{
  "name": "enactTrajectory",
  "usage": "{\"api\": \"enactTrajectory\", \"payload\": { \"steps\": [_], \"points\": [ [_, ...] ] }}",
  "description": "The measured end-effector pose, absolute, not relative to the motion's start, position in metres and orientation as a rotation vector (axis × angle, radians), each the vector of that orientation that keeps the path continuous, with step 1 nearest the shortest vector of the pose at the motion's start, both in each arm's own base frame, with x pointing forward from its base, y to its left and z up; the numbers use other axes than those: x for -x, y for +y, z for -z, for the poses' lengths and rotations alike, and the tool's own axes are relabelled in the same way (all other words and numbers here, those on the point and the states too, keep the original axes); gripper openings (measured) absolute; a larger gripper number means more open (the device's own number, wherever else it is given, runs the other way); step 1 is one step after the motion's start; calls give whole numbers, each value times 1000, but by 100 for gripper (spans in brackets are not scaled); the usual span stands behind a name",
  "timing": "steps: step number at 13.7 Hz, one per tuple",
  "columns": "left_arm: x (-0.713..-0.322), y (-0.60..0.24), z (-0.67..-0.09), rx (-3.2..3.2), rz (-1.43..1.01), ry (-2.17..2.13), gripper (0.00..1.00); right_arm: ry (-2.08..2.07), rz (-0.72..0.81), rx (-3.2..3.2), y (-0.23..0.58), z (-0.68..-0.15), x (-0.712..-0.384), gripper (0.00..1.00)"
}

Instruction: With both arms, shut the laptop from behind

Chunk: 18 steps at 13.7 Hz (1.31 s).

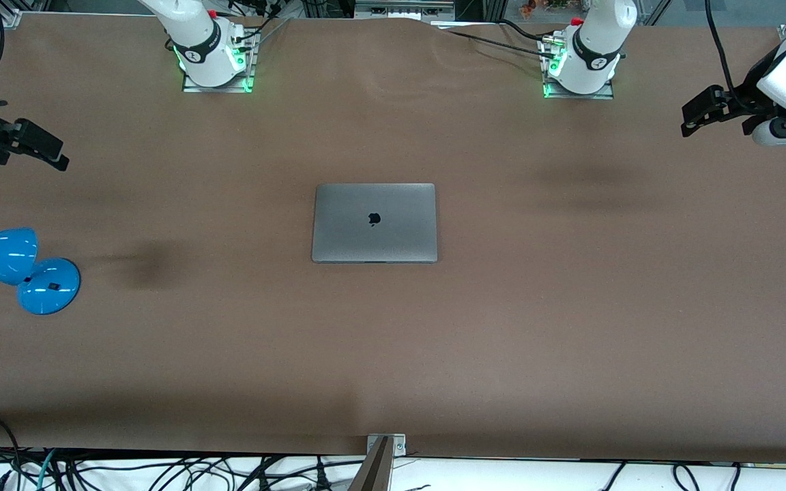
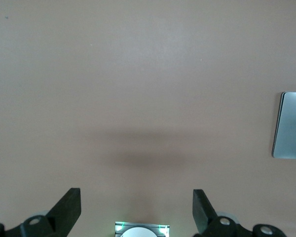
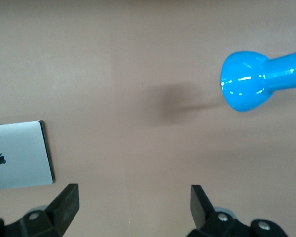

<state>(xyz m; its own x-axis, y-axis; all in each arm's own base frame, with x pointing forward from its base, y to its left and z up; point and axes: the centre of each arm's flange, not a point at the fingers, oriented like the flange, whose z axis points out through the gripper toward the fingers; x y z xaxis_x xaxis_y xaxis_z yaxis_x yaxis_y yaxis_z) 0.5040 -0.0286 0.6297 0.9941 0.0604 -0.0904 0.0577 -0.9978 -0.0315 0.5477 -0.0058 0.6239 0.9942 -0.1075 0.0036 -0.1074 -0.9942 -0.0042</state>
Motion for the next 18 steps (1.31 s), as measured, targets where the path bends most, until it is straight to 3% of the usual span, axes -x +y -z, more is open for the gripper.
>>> {"api": "enactTrajectory", "payload": {
  "steps": [18],
  "points": [
    [-516, -18, -616, 3087, -180, -110, 100, 140, -51, 3137, 5, -602, -552, 100]
  ]
}}
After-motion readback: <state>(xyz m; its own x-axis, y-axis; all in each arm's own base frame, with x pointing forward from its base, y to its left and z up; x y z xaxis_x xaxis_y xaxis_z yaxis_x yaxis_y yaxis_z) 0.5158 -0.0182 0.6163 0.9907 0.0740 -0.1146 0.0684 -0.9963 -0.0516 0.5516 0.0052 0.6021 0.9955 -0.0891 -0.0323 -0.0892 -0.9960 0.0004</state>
